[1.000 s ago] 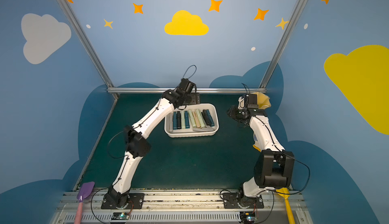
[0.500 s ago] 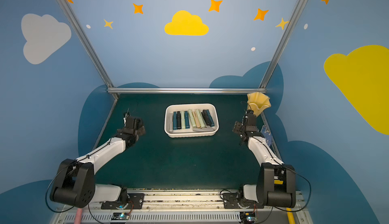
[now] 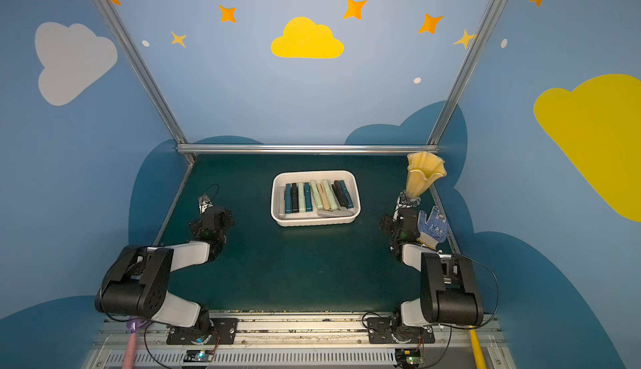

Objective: Put the pruning pliers into the storage box
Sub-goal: Reset both arms

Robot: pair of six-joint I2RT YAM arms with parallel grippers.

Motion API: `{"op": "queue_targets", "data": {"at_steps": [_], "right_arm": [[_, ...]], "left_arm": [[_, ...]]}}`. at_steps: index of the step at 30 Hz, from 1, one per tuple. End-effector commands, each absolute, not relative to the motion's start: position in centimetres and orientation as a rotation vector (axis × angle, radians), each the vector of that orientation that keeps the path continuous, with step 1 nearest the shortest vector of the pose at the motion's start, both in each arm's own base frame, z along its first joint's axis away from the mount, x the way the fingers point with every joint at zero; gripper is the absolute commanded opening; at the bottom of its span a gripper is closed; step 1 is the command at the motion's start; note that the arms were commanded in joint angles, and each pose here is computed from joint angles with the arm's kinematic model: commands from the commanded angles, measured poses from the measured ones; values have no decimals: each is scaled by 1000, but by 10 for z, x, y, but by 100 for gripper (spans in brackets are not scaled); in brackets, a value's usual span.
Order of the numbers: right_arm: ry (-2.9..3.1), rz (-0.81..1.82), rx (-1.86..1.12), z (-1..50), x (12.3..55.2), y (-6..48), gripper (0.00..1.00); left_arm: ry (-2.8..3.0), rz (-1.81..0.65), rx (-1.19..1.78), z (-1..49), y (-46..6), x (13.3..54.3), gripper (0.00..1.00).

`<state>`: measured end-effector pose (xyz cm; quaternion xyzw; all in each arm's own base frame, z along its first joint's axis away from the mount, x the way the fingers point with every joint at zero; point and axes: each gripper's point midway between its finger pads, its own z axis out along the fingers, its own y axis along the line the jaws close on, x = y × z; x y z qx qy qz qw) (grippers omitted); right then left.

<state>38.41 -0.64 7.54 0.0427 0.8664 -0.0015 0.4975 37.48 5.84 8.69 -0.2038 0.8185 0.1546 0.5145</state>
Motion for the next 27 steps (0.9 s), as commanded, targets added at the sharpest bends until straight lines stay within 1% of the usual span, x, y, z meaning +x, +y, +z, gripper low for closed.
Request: {"op": "queue_targets", "data": {"at_steps": [1, 2, 3, 4, 10, 19, 21, 27], "right_arm": [[1984, 46, -4, 93, 395, 10, 81], [1990, 41, -5, 93, 396, 11, 82], [1987, 39, -4, 93, 396, 11, 89], [1989, 39, -5, 93, 396, 11, 90], [1979, 24, -10, 91, 395, 12, 90], [1981, 23, -8, 91, 395, 12, 90], [1974, 54, -66, 89, 395, 21, 90], [1974, 53, -70, 89, 394, 22, 90]], "left_arm": [[1911, 209, -411, 97, 43, 382, 100], [1916, 191, -395, 94, 40, 383, 100], [1933, 179, -386, 86, 39, 384, 100], [1901, 173, -367, 86, 39, 388, 100], [1945, 125, -400, 83, 43, 387, 100], [1940, 125, -399, 84, 43, 387, 100], [1941, 126, -397, 84, 43, 387, 100], [1941, 125, -397, 84, 43, 387, 100]]}}
